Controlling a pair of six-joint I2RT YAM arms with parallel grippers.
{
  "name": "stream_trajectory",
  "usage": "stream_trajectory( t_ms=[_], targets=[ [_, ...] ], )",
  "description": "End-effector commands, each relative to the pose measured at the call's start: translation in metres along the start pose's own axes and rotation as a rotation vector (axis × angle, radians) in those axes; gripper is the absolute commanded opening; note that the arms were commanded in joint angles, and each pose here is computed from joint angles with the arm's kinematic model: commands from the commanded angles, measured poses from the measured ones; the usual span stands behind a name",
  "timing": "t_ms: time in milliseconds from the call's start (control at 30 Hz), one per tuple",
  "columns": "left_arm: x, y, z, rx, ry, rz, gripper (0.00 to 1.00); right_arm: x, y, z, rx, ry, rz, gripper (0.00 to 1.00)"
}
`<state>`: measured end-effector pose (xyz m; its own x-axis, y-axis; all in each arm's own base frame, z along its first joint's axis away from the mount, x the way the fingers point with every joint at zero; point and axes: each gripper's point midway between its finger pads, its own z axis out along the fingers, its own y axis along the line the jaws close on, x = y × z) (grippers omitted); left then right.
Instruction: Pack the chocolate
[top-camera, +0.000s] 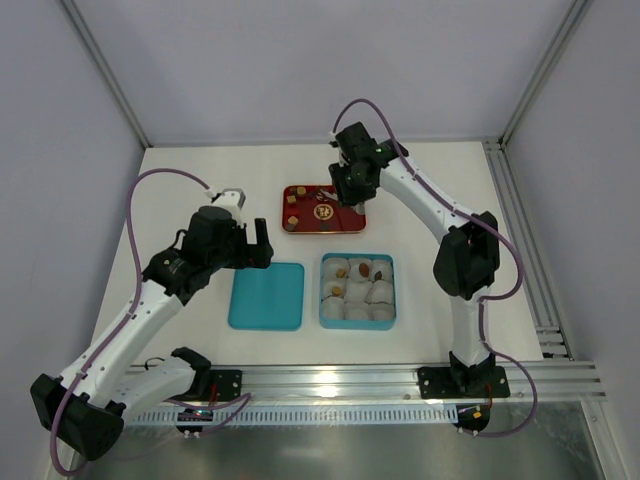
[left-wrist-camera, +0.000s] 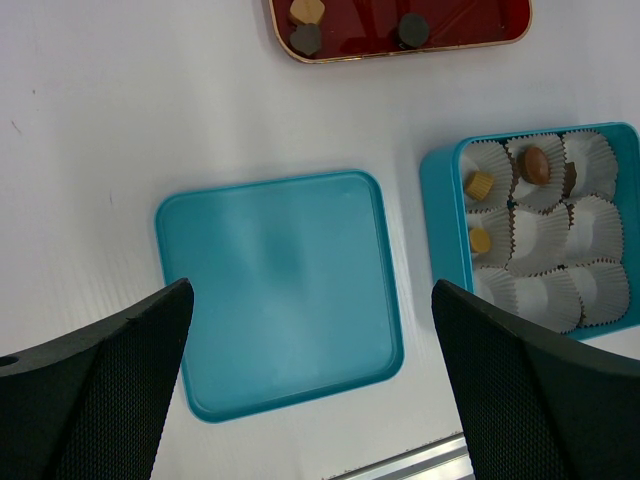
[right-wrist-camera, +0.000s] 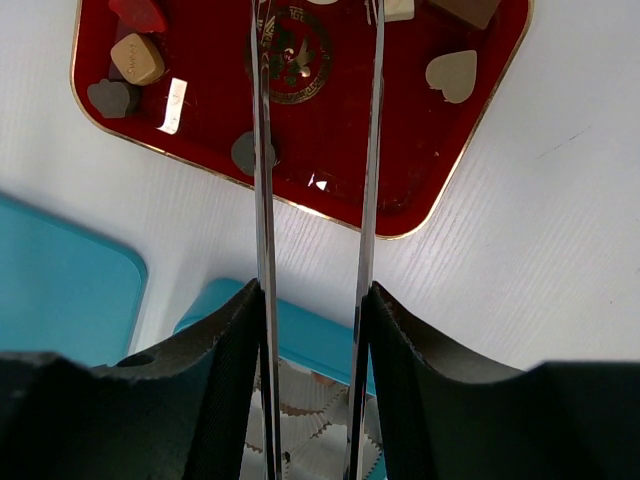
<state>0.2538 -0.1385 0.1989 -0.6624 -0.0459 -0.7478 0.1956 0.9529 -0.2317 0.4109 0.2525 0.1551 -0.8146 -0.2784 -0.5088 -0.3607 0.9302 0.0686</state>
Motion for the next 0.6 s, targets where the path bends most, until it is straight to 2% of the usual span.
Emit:
stream_trajectory(
  t_ms=[0, 200, 300, 567],
  targets=[
    [-0.016, -0.004, -0.006, 0.01, -0.041, 0.006, 1.0, -0.022, 0.004, -0.011, -0.022, -0.069, -0.006, 0.47],
    [-0.015, -0.004, -0.005, 0.009, -0.038, 0.006, 1.0, -0.017, 0.004, 0.003, -0.024, -0.045, -0.002, 0.45],
    [-0.015, -0.004, -0.005, 0.009, -0.038, 0.006, 1.0, -0.015, 0.004, 0.008, -0.024, -0.038, 0.002, 0.41],
    [-0.015, -0.004, -0.005, 0.008, -0.039, 0.006, 1.0, -0.013, 0.01, 0.016, -0.058, -0.022, 0.006, 0.4]
  ],
)
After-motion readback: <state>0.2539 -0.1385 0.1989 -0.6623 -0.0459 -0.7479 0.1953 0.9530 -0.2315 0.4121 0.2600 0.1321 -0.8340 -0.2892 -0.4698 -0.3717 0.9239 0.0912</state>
